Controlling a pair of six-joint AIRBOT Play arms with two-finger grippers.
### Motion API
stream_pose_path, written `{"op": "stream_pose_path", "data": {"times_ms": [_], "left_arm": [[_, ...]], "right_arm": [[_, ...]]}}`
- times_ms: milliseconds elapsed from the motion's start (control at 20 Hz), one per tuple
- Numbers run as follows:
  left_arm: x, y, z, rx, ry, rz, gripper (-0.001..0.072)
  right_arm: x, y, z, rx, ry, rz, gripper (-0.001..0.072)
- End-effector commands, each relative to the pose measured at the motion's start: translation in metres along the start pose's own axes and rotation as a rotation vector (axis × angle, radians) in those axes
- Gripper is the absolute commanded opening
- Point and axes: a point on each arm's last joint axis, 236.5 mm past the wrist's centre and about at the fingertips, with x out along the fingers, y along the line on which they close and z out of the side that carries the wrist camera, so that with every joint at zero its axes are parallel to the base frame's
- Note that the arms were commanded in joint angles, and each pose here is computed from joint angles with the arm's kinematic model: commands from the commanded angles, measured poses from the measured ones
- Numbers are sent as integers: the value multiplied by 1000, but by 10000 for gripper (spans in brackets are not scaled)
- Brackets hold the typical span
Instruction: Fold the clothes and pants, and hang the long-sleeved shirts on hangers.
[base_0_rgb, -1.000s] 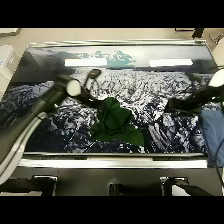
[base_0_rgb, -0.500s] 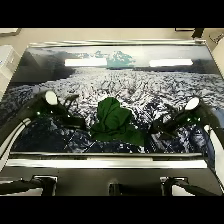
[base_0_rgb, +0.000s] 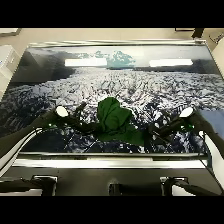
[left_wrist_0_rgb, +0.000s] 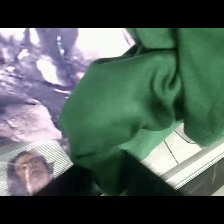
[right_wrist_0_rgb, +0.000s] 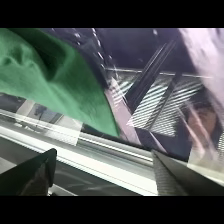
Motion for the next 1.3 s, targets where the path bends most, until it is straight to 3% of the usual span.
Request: {"op": "stream_pose_path", "data": {"times_ms": [0, 50, 250, 300, 350, 400, 600, 800, 900, 1000, 1250], "left_arm": [[5, -6, -3, 4, 9, -20, 73], [4, -7, -8, 35, 28, -24, 25], [-1, -12, -13, 55, 38, -31, 25], [-2, -13, -13, 56, 37, -32, 25], [-4, -14, -14, 61, 38, -34, 24], [-9, -13, -12, 68, 28, -30, 24], [-96, -22, 39, 189, -212, 53, 22], [-314, -102, 85, 376, -769, 53, 23], [-436, -155, 58, 490, -1074, 61, 23], [-528, -204, 4, 574, -1346, 46, 23], [-623, -272, -123, 727, -1752, -44, 23]], "right_arm": [[20, 5, 3, -19, 12, -15, 705], [30, 10, 3, -23, 25, -14, 704], [54, 40, 18, 3, -22, 55, 678], [54, 43, 23, 23, -40, 65, 509], [52, 47, 23, 40, -42, 83, 239], [49, 53, 21, 34, -35, 100, 35], [-37, 84, 57, -202, -256, 9, 32], [-292, 167, 81, -409, -965, -8, 33], [-426, 206, 26, -511, -1369, -24, 34], [-502, 229, -52, -590, -1637, -66, 34], [-527, 243, -166, -677, -1831, -92, 34]]}}
